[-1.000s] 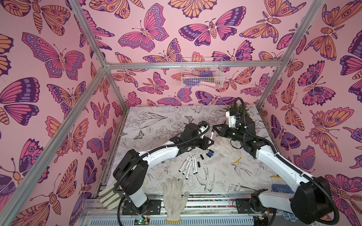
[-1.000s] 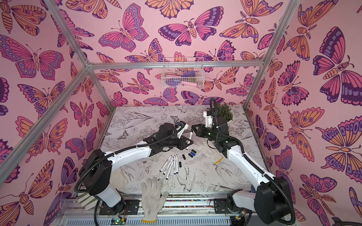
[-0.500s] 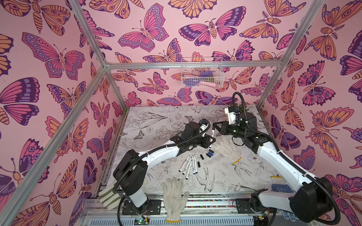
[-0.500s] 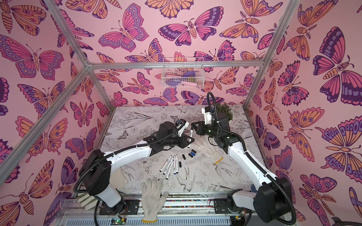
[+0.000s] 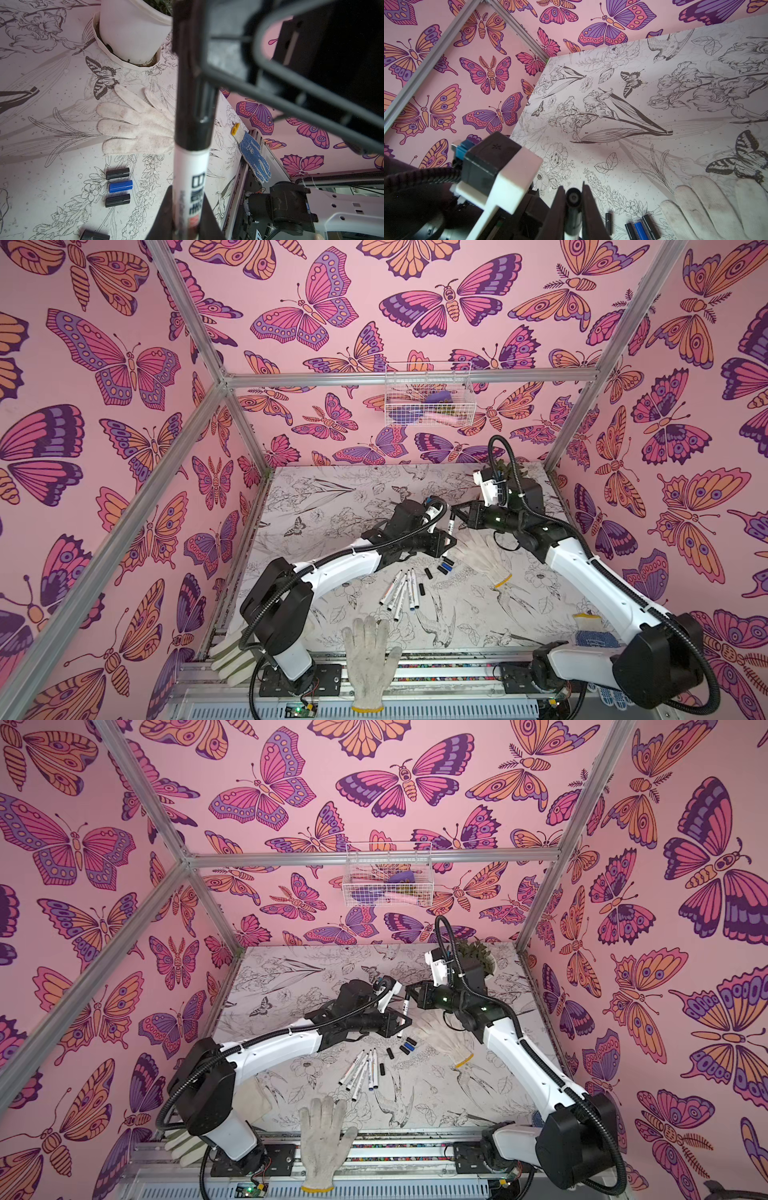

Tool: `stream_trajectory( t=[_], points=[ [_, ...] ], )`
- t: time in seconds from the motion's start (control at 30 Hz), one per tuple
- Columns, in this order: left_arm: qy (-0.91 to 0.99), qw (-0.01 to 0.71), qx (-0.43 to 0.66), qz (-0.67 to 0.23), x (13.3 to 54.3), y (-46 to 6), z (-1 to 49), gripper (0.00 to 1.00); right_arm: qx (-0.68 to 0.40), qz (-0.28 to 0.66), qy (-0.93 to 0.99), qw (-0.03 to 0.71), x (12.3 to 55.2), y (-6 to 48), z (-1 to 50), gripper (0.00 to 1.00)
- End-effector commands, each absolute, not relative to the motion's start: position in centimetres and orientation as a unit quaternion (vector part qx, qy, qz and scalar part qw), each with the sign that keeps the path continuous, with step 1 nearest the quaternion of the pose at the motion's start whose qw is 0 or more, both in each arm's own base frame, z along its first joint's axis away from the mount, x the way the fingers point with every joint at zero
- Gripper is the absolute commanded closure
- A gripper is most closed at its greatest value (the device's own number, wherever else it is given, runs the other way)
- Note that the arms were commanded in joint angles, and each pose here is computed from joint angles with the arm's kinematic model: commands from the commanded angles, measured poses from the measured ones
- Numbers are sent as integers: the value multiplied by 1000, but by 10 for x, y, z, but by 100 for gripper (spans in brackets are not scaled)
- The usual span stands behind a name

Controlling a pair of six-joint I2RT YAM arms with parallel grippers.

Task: Insert pens into pen caps
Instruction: Put on the pen cap to the pen.

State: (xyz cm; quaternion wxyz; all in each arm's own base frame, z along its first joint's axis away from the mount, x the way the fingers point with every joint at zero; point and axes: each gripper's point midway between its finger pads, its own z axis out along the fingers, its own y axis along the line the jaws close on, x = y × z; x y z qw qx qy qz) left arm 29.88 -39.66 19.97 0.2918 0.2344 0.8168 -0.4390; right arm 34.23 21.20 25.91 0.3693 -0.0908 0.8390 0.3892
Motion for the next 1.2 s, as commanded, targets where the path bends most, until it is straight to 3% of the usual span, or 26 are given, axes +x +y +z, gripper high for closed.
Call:
stream_trajectory(
  t=[0.0, 0.7, 0.83, 1.03, 1.17],
  points=[
    [777, 467, 94, -412, 393, -353, 282, 100, -110, 433, 887, 118, 243, 226, 189, 100],
    [778, 470, 105, -403, 397, -355, 278, 100, -119, 424, 896, 61, 215, 224, 166, 100],
    [778, 456, 132, -410, 387, -366, 271, 100, -133, 419, 894, 92, 225, 224, 179, 100],
    [768, 402, 238, -438, 334, -403, 245, 100, -141, 418, 883, 163, 249, 227, 206, 100],
    [776, 387, 243, -435, 320, -403, 228, 100, -121, 418, 881, 187, 268, 226, 212, 100]
  ],
)
